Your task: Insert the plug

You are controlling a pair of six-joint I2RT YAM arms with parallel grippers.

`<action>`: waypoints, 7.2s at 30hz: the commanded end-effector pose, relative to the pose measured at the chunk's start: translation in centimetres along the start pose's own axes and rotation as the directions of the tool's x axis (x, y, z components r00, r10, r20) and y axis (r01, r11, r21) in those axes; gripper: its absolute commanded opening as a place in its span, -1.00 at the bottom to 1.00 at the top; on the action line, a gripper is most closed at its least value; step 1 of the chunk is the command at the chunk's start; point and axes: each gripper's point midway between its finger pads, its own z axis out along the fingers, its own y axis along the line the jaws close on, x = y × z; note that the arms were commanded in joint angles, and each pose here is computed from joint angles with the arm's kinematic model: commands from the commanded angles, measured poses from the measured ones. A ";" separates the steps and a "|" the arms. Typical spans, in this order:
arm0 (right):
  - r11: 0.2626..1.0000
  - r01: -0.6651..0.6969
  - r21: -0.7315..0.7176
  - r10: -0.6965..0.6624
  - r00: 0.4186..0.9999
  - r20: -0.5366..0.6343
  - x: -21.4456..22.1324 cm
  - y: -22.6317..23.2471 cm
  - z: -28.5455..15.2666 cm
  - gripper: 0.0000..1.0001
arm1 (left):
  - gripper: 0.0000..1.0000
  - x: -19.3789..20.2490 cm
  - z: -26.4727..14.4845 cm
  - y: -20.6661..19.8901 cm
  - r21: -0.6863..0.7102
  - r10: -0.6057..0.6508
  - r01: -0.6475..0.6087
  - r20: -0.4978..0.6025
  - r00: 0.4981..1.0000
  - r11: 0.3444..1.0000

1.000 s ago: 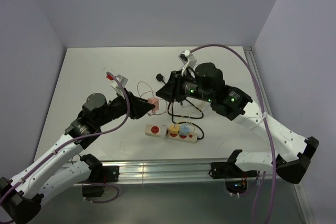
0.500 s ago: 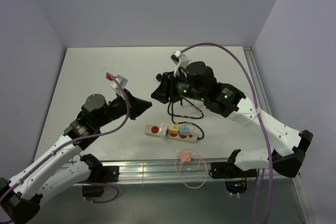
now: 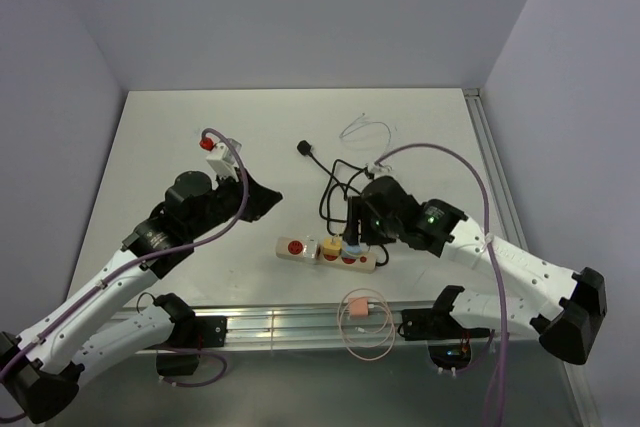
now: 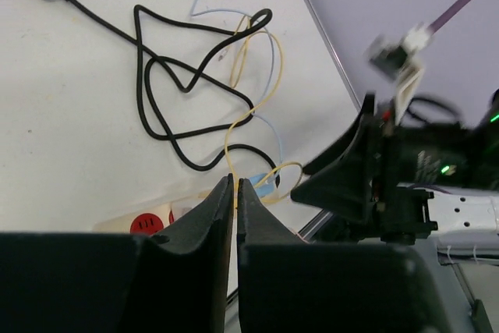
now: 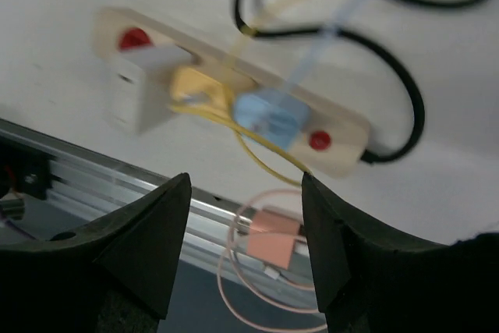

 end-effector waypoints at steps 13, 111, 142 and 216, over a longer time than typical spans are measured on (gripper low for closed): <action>0.800 -0.596 -0.069 0.571 0.792 -0.216 11.2 -1.1 0.6 0.09 | -0.77 -0.3 0.0 -0.9 0.016 -0.041 0.041 -0.012 0.999 0.999; 0.933 0.235 -0.272 -0.212 0.971 0.110 -8.2 11.4 -6.3 -1.00 | 0.79 -0.9 -3.2 -5.5 0.332 -0.008 -0.031 0.114 0.993 0.943; 0.885 0.342 -0.315 -0.316 0.940 0.131 -6.1 7.8 -8.1 -1.00 | -0.99 -2.0 -0.5 -5.1 0.226 0.136 -0.155 0.096 0.986 0.962; 0.669 0.694 -0.266 -0.559 0.705 0.436 -5.3 12.4 -6.9 -1.00 | 0.15 4.2 0.7 -6.8 0.405 -0.045 0.181 -0.322 0.946 0.896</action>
